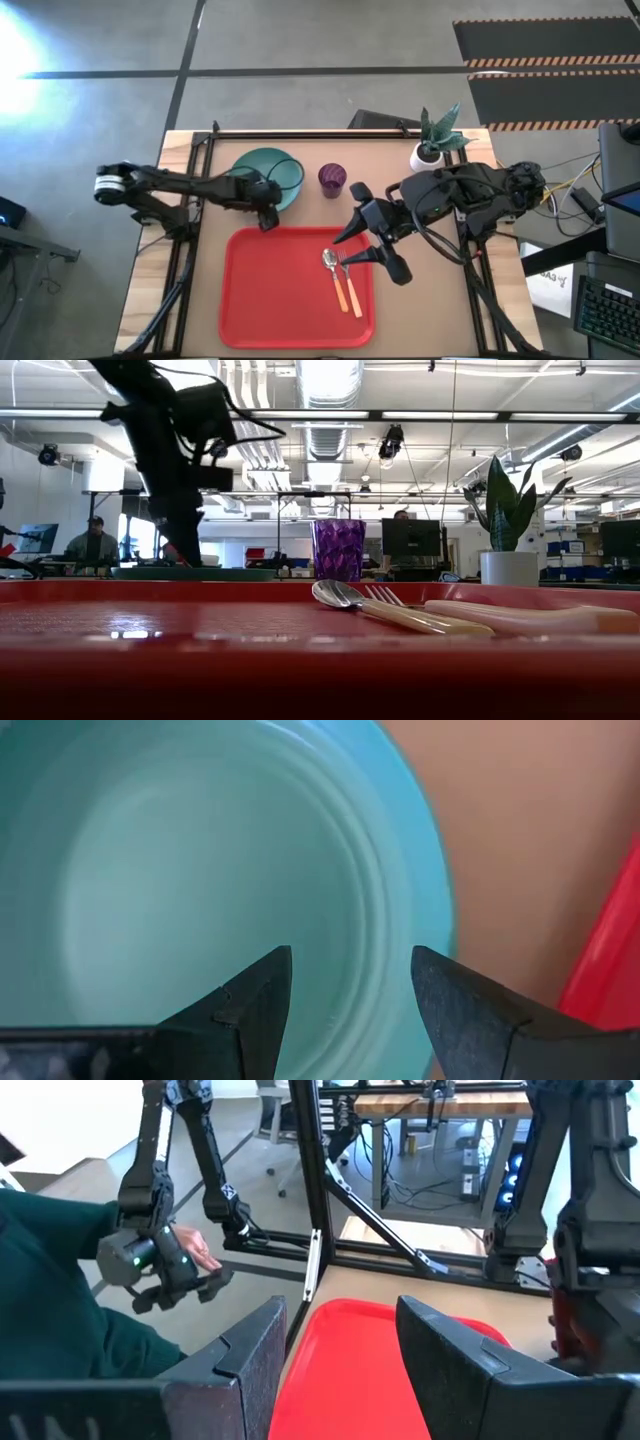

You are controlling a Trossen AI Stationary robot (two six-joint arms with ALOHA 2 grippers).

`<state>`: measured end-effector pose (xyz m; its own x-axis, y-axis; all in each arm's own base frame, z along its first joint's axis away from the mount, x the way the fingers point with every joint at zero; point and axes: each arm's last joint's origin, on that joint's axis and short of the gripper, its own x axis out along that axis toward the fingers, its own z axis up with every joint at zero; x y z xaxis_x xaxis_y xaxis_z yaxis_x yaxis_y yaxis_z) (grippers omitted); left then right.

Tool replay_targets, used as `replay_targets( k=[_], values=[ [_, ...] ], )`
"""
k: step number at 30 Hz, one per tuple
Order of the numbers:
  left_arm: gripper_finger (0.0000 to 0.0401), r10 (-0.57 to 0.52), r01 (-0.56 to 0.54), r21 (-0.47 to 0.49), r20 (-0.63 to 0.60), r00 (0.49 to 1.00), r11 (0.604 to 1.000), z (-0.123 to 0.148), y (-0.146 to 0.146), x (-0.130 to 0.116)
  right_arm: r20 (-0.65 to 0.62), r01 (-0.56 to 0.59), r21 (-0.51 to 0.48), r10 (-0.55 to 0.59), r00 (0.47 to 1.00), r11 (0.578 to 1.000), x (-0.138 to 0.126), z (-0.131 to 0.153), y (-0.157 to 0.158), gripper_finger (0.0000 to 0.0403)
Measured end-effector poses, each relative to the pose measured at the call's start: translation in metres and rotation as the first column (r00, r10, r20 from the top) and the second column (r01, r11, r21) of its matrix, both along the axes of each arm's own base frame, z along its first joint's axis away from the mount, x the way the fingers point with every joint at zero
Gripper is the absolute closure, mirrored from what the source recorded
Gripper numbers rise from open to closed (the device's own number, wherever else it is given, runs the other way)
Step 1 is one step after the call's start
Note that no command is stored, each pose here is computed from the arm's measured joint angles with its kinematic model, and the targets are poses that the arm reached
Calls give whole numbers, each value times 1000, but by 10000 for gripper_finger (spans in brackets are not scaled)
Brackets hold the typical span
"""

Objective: Pick and place plate/cup/fork/spoon on tray
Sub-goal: Put the green plate on the red serving tray to the left of the orange spoon

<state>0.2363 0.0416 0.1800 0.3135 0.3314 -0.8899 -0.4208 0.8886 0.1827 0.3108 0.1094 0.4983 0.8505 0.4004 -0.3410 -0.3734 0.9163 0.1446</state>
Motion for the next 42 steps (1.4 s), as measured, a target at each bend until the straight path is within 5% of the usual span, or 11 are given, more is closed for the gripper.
replay_targets(
  k=[13, 20, 25, 42],
  values=[
    [211, 21, -29, -133, -66, 998, 991, -13, 9, 13, 0, -2, 1, 2, 1000, 1000, 0, 0, 0, 225],
    [211, 16, -7, -137, 65, 998, 991, 25, 10, 20, -6, -4, -4, 4, 1000, 1000, 0, -1, 0, 225],
    [211, 33, 9, -277, 144, 989, 961, 41, 5, 21, -5, -4, -5, 4, 1000, 1000, 0, -1, 0, 225],
    [211, 57, -49, -273, 22, 998, 961, 9, -1, 5, -5, -5, -5, 5, 1000, 1000, -1, 0, 0, 225]
  ],
)
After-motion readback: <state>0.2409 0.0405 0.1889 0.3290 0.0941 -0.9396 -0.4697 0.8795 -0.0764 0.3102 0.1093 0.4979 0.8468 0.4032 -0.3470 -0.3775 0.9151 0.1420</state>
